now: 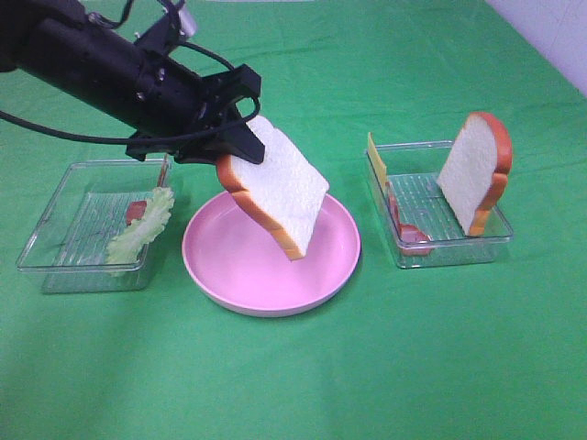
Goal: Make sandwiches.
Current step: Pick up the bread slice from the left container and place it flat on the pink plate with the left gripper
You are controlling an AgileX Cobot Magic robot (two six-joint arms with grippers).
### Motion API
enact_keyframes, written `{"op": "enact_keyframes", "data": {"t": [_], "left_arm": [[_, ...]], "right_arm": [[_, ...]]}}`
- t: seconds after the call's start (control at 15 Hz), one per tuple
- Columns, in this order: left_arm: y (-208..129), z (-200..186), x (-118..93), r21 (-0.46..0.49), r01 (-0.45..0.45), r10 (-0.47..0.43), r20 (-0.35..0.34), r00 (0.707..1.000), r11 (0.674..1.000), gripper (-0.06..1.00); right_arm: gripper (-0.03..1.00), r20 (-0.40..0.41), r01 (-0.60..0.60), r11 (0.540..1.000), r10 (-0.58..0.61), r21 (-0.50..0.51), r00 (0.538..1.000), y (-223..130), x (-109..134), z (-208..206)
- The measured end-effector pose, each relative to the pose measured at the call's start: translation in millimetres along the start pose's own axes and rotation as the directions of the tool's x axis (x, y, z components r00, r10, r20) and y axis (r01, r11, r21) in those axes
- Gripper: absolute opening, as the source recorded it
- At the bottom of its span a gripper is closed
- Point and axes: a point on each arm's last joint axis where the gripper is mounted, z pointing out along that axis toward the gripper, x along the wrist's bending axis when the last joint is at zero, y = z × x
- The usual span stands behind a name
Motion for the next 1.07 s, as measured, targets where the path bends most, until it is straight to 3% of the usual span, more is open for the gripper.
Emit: {"op": "enact_keyframes", "data": {"t": [0.33,0.67,0.8,1.0,1.07], "left_arm": [[-14.4,44.5,14.7,0.041,0.095,-0.093,-0.053,0.994,0.995,0.22],[-15.3,52.4,21.1,0.032,0.12,-0.118,-0.069,0.991,0.992,0.22],[-15.3,52.4,21.1,0.032,0.118,-0.116,-0.069,0.991,0.992,0.34],[-16.2,52.3,21.7,0.045,0.078,-0.074,-0.074,0.994,0.996,0.65],[-17.3,52.2,21.8,0.059,0.048,-0.043,-0.075,0.996,0.997,0.68]], "right_arm": [[0.77,0.0,0.0,1.0,0.0,0.0,1.0,0.0,0.0,0.0],[0.77,0.0,0.0,1.0,0.0,0.0,1.0,0.0,0.0,0.0],[0.77,0.0,0.0,1.0,0.0,0.0,1.0,0.0,0.0,0.0],[0.77,0.0,0.0,1.0,0.0,0.0,1.0,0.0,0.0,0.0],[0.77,0.0,0.0,1.0,0.0,0.0,1.0,0.0,0.0,0.0]]}}
